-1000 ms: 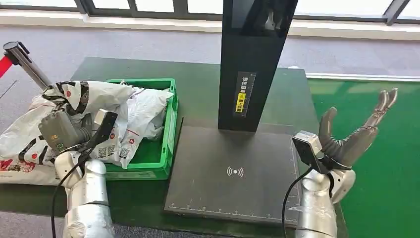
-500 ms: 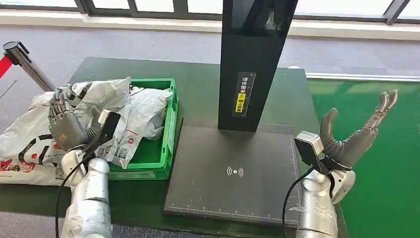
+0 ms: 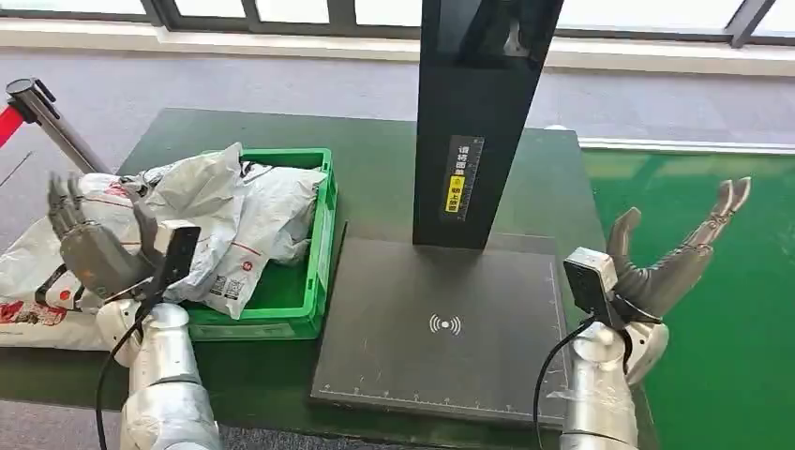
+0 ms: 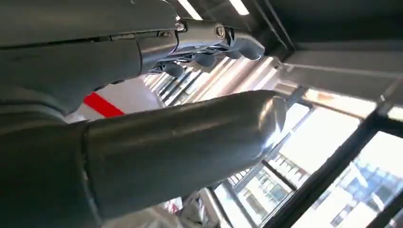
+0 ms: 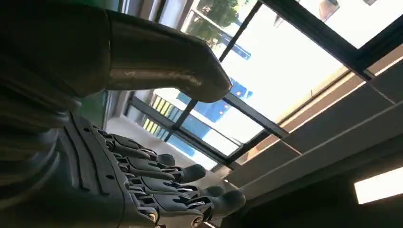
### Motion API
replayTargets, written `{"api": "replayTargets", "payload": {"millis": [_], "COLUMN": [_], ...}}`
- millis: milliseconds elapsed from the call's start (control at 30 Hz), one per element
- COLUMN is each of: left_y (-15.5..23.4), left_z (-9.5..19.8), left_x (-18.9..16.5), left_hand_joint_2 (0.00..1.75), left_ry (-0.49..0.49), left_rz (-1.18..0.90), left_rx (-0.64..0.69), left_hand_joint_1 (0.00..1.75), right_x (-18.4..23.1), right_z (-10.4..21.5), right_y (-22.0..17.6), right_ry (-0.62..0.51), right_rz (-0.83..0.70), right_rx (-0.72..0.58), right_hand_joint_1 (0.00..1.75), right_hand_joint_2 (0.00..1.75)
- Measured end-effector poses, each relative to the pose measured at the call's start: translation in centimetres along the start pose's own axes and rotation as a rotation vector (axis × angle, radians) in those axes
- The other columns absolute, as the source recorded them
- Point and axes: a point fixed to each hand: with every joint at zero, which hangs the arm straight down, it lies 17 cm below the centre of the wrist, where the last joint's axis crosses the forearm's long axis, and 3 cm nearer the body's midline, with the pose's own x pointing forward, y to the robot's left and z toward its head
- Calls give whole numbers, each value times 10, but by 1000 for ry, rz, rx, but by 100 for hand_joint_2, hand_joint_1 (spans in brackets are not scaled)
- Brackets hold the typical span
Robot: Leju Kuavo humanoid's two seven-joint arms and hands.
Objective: Moved the parcel from conveyor to table for the left to box.
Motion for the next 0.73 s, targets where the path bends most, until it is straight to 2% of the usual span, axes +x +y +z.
{"api": "replayTargets", "payload": {"millis": [67, 200, 300, 333, 500, 733], "left_y": [30, 76, 79, 75, 51, 40], "left_z": [-1, -1, 6, 10, 37, 83], "left_x": [-6, 14, 55, 70, 152, 208], "left_hand_joint_2": [0, 0, 0, 0, 0, 0], "left_ry": [61, 64, 20, 4, -138, -230], "left_rz": [105, 342, 574, 665, 968, 1055], "left_rx": [117, 275, 259, 221, -33, -211], "left_hand_joint_1": [0, 0, 0, 0, 0, 0], "right_x": [-4, -17, -5, 6, 65, 146], "right_z": [-1, -2, -2, -2, 16, 53], "right_y": [-1, -11, -4, 2, 34, 64], "right_ry": [10, 97, 114, 102, 25, -43], "right_rz": [-7, -124, -286, -330, -466, -603], "right_rx": [-6, -75, -71, -51, 68, 183], "right_hand_joint_1": [0, 0, 0, 0, 0, 0], "right_hand_joint_2": [175, 175, 175, 0, 0, 0]}}
